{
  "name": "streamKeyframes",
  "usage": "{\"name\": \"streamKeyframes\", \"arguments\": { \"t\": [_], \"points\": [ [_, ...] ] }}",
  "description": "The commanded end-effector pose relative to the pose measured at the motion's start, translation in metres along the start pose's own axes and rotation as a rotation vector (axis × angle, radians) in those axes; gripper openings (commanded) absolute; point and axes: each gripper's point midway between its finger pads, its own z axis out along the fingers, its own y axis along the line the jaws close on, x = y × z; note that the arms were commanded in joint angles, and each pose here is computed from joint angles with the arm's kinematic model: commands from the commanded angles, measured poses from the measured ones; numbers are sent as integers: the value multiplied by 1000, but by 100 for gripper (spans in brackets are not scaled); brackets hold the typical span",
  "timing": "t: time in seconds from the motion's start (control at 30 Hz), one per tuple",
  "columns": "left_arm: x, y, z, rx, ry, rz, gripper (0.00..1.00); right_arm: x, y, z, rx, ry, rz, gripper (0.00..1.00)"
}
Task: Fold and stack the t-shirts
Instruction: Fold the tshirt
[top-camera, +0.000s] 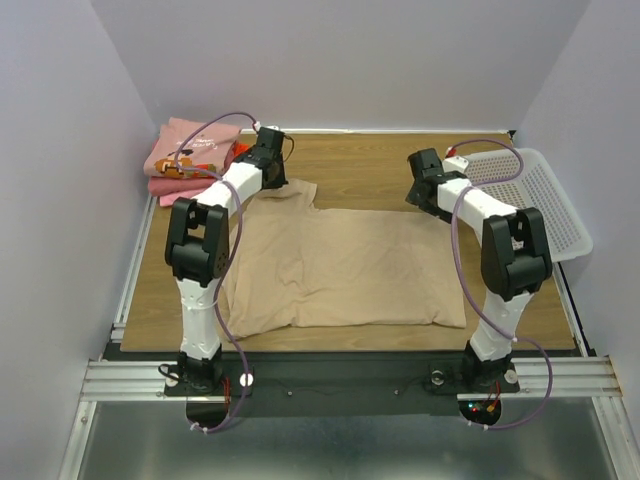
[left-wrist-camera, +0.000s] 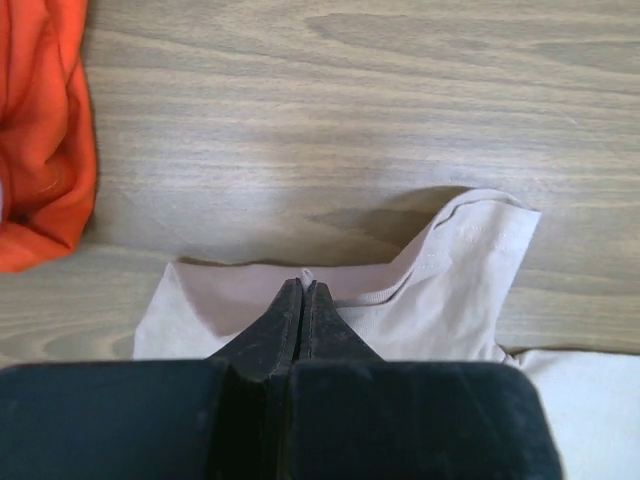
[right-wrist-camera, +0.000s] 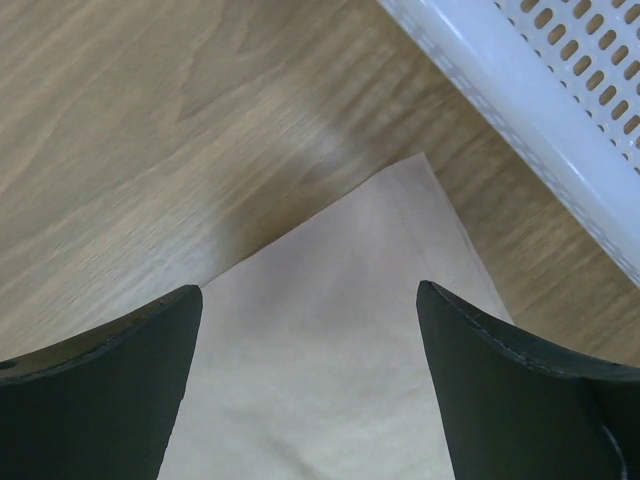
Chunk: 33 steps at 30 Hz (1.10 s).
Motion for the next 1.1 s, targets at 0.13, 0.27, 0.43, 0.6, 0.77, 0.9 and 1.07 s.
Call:
{"name": "streamKeyframes", "arguments": {
  "t": [0.13,0.27,0.43,0.6,0.77,0.9,1.07],
  "points": [
    [-11,-15,-42,40,-103,16,0,-22,-19,25,133,-85,86,86],
    [-4,-10,-49,30,-110,6,0,-24,-23,33,170,-98,71,81],
    [3,-11,-56,41,-116,-9,0,-19,-23,48,201,-92,63,81],
    [8,-9,-57,32,-114,-14,0,-10,-21,59,212,-73,51,79],
    [9,-2,-61,8,-118,-16,0,0,-25,58,212,-51,55,65],
    [8,-1,-64,1,-127,-22,0,10,-32,56,214,-29,48,49],
    [9,5,-70,-19,-133,-32,0,15,-41,48,216,-22,63,44]
  ]
}}
